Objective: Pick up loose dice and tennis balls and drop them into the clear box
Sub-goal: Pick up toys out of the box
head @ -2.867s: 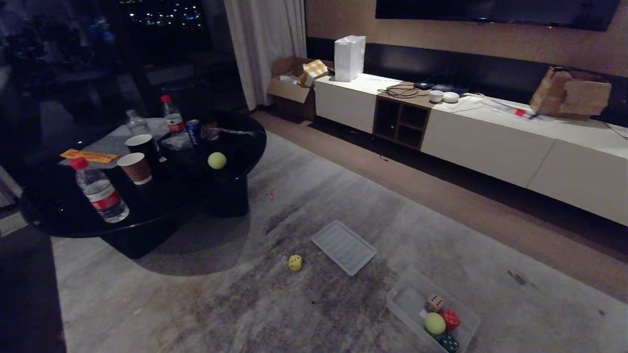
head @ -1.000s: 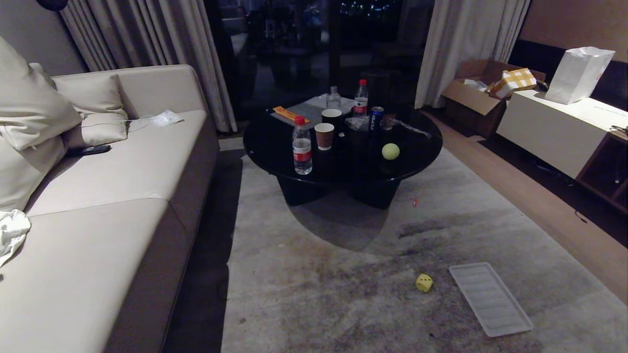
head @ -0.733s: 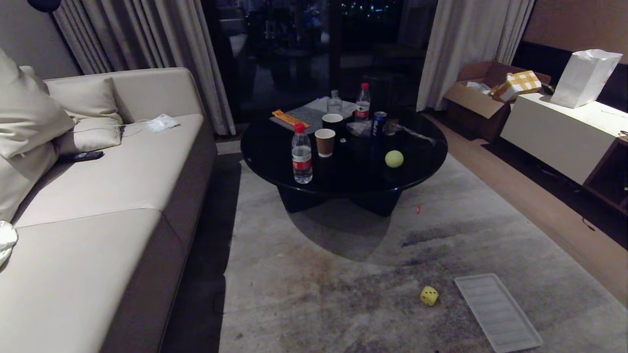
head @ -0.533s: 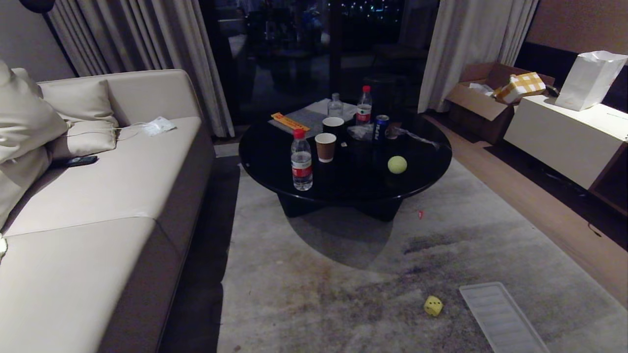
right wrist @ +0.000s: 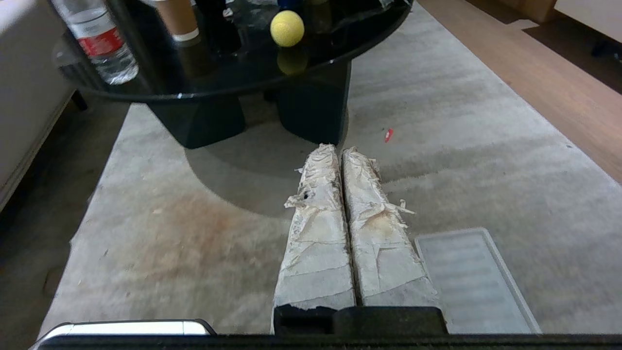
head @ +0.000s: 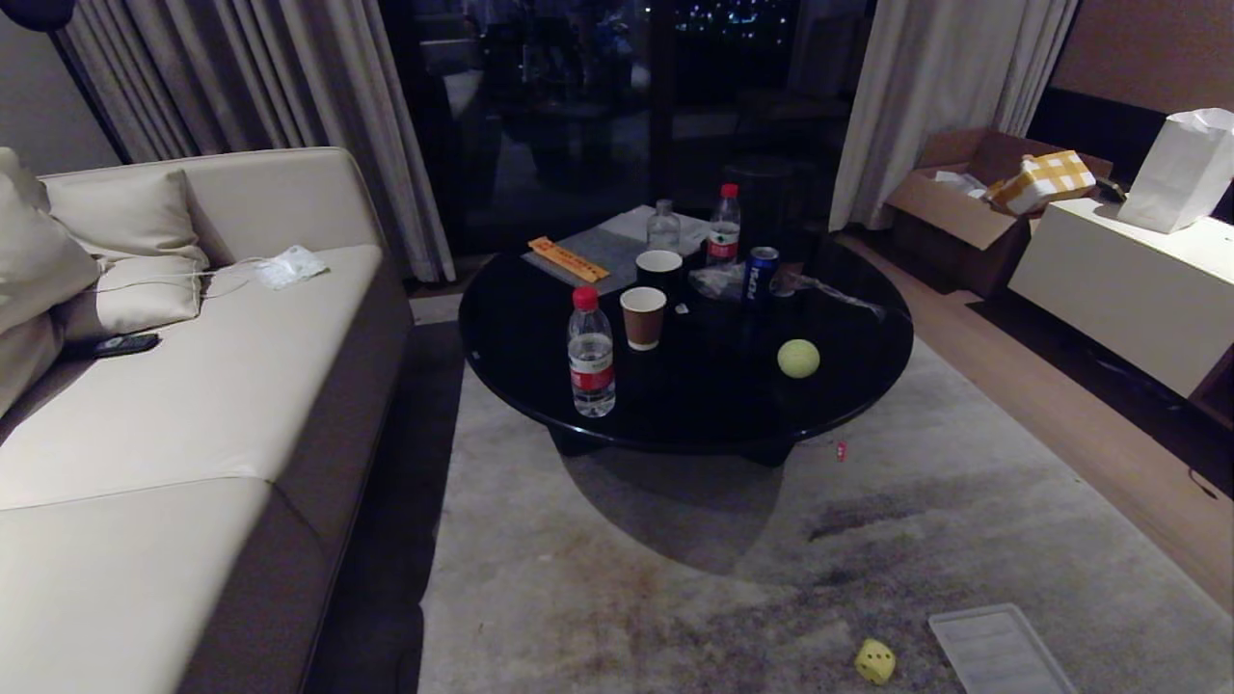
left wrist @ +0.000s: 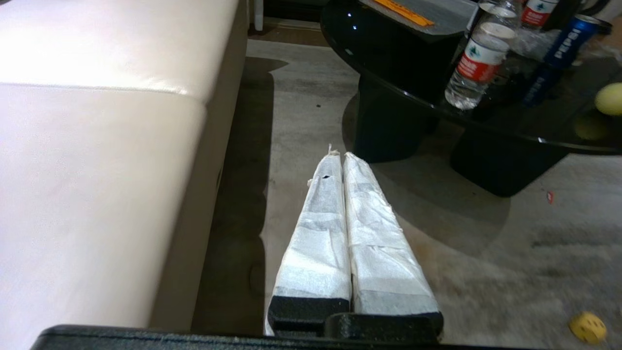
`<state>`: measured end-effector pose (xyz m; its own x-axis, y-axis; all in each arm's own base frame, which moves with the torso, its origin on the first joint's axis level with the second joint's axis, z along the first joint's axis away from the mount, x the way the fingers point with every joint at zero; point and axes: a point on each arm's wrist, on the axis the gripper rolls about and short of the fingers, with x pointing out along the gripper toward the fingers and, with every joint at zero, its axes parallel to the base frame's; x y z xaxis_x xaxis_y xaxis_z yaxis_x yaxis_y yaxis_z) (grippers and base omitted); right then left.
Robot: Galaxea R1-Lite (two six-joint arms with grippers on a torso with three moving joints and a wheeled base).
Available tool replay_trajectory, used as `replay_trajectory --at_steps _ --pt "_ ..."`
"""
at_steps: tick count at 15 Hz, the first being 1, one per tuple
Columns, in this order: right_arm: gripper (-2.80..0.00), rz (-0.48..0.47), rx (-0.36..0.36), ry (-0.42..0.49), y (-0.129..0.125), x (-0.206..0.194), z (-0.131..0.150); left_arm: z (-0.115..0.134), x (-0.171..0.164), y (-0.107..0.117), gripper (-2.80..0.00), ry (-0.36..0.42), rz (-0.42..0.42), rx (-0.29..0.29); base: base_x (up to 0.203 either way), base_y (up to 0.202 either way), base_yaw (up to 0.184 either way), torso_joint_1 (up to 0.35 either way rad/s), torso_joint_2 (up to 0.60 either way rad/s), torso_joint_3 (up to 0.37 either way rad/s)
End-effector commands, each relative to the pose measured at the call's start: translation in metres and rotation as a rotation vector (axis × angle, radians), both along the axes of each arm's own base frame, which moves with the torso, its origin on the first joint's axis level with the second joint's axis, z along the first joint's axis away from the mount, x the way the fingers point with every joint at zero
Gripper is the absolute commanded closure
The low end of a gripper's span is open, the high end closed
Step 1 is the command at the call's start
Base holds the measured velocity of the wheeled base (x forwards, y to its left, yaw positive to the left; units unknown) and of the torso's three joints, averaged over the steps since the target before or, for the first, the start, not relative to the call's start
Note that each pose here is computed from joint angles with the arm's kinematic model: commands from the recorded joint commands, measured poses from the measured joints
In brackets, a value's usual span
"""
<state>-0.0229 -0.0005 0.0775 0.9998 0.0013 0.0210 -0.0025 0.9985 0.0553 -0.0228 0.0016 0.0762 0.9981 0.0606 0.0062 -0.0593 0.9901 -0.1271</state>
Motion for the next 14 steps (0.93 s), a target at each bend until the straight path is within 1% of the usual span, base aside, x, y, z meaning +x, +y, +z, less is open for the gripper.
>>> replay_trajectory --at_steps 1,3,8,14 --pt "0.0 0.0 0.0 0.009 0.0 0.0007 -0.0021 -0.0004 0.0002 0.0 0.0 0.003 0.002 -0.002 0.178 0.0 -0.001 -0.002 0.0 0.002" --pt "0.0 0.0 0.0 0.009 0.0 0.0007 -0.0021 -0.0003 0.0002 0.0 0.0 0.001 0.001 -0.003 0.097 0.0 0.0 -0.002 0.0 0.0" --pt "0.0 0.0 0.002 0.008 0.0 0.0007 -0.0021 -0.0003 0.0001 0.0 0.0 0.0 0.001 -0.009 0.001 0.001 -0.012 0.0 0.0 0.001" --pt "0.0 0.0 0.002 0.008 0.0 0.0007 -0.002 -0.0004 0.0002 0.0 0.0 0.002 0.001 -0.009 0.002 0.009 -0.155 0.003 0.0 0.004"
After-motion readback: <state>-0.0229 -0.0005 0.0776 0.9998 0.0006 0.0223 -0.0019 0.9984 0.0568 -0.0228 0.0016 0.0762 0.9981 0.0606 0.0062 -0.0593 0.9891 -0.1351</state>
